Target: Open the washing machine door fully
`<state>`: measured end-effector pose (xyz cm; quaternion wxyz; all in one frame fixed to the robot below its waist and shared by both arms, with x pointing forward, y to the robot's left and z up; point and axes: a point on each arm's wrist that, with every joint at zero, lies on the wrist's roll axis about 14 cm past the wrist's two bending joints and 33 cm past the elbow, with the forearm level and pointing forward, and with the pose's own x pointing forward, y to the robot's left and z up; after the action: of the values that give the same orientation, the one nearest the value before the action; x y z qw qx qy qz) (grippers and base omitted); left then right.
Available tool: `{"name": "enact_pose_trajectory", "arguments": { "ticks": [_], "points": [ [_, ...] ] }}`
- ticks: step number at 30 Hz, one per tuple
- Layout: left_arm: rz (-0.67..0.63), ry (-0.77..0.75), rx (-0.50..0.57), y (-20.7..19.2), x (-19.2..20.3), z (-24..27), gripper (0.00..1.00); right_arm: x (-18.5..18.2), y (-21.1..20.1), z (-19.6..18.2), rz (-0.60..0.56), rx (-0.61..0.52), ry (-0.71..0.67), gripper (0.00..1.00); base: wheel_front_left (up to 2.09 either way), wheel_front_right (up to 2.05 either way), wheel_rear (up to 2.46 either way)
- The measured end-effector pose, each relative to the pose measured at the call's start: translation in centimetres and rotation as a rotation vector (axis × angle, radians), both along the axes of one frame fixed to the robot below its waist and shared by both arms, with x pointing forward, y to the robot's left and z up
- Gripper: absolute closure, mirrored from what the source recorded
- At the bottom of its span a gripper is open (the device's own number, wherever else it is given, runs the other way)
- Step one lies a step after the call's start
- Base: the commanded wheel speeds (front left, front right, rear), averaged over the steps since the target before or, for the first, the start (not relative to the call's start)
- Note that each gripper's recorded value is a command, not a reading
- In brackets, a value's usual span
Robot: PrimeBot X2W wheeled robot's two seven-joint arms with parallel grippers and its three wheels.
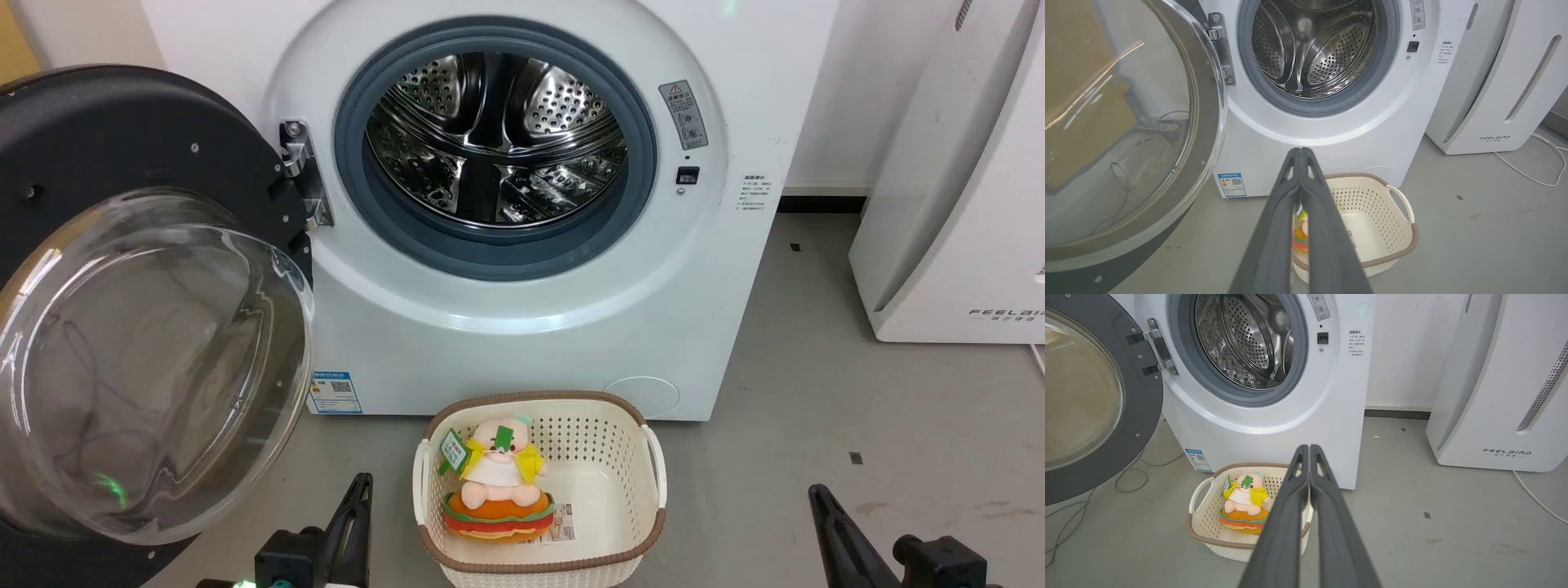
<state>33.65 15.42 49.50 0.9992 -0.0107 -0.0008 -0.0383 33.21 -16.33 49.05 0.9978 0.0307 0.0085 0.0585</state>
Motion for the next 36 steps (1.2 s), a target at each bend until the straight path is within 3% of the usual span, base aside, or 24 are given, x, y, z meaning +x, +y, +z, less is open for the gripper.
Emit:
{"name": "enact_pose_trajectory", "arguments": {
  "ticks": [36],
  "points": [
    [0.011, -0.007, 0.008, 0.2, 1.1, 1.0, 1.00, 0.8, 0.1, 0.5, 0.006, -0.028, 0.014, 1.00, 0.00, 0.00, 0.00]
  ]
}}
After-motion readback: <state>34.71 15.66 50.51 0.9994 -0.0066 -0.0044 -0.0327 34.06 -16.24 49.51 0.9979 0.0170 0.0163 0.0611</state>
